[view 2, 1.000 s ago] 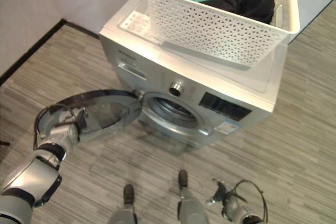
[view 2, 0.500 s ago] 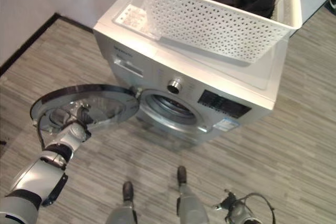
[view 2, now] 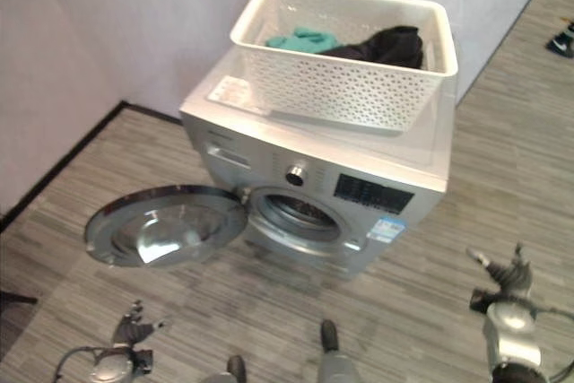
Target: Grab the laundry basket,head to the washer,open it,put in the laundry and shut it.
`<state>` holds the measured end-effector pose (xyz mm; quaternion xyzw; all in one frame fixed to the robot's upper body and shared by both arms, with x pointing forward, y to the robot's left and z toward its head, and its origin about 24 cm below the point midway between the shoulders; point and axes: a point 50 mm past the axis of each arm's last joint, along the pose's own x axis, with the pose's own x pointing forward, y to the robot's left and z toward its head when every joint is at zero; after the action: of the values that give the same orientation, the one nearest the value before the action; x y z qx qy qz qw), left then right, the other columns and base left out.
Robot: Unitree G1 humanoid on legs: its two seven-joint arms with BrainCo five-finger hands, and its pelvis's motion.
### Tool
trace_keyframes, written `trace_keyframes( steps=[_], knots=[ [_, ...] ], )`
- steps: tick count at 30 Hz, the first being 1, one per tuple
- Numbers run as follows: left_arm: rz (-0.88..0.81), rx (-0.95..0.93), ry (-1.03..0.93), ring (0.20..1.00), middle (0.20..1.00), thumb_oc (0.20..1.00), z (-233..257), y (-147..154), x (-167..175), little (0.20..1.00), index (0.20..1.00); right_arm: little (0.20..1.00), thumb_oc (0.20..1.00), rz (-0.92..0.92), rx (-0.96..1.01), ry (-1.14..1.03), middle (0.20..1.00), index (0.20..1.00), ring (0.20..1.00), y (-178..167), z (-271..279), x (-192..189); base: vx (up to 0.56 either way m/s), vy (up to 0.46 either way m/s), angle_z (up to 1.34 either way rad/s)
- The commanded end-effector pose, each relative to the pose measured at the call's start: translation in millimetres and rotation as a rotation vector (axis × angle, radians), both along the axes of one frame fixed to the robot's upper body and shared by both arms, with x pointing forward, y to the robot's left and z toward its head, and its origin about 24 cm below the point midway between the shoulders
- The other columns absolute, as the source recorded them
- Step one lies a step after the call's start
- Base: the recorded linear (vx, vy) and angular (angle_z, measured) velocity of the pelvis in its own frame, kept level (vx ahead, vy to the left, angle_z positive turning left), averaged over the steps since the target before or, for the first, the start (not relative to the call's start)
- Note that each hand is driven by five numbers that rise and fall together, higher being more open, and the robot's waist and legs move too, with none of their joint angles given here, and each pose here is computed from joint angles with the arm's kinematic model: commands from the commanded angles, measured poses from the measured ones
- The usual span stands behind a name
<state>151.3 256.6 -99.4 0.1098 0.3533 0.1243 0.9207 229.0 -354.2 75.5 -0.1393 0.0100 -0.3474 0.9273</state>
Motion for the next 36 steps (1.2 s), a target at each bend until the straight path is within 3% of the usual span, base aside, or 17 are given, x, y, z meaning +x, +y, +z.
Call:
trace_keyframes(
  steps=[1,4,9,15,22,23,24,26,31,36],
  knots=[
    [-0.081,0.039,-0.128,1.0,1.0,1.0,22.7,-1.8,35.9,1.0,1.0,1.0,1.0,-0.063,-0.217,-0.265,1.0,1.0,1.0,-3.5,67.2,8.8,0.1,-0.017,0.36],
    [-0.156,0.052,-0.135,1.0,1.0,1.0,24.5,-13.9,45.1,1.0,1.0,1.0,1.0,-0.07,-0.412,-0.481,1.0,1.0,1.0,11.6,130.6,8.8,0.23,-0.058,0.3],
    [-0.247,0.086,-0.141,1.0,1.0,1.0,26.5,-24.7,54.4,1.0,1.0,1.0,1.0,-0.02,-0.619,-0.657,1.0,1.0,1.0,31.9,204.1,21.2,0.19,-0.117,0.59],
    [-0.257,0.09,-0.114,1.0,1.0,1.0,19.2,-30.0,54.7,1.0,1.0,1.0,1.0,0.012,-0.805,-0.67,1.0,1.0,1.0,40.3,255.6,26.3,0.15,-0.178,0.57],
    [-0.134,0.005,0.003,1.0,1.0,1.0,-6.7,-31.4,33.3,1.0,1.0,1.0,1.0,0.085,-0.899,-0.504,1.0,1.0,1.0,26.8,259.9,20.0,0.1,-0.236,0.69],
    [-0.13,-0.014,0.013,1.0,1.0,1.0,-8.6,-31.3,30.4,1.0,1.0,1.0,1.0,0.168,-0.939,-0.364,1.0,1.0,1.0,22.6,255.7,23.0,0.05,-0.047,0.6],
    [-0.131,-0.015,0.013,1.0,1.0,1.0,-8.8,-31.9,30.3,1.0,1.0,1.0,1.0,0.169,-0.94,-0.363,1.0,1.0,1.0,22.3,256.2,23.1,0.02,-0.077,0.8],
    [-0.179,-0.048,0.081,1.0,1.0,1.0,-19.2,-33.1,11.4,1.0,1.0,1.0,1.0,0.265,-1.087,-0.007,1.0,1.0,1.0,8.6,254.9,30.8,0.02,-0.015,0.14],
    [-0.246,-0.04,0.111,1.0,1.0,1.0,-20.8,-28.8,2.9,1.0,1.0,1.0,1.0,0.14,-1.128,0.279,1.0,1.0,1.0,-27.0,265.0,47.7,-0.03,0.041,-0.35],
    [-0.194,-0.053,0.11,1.0,1.0,1.0,-22.9,-25.1,-3.0,1.0,1.0,1.0,1.0,0.08,-1.148,0.371,1.0,1.0,1.0,-21.6,275.1,83.9,0.0,0.007,-0.13]
  ],
)
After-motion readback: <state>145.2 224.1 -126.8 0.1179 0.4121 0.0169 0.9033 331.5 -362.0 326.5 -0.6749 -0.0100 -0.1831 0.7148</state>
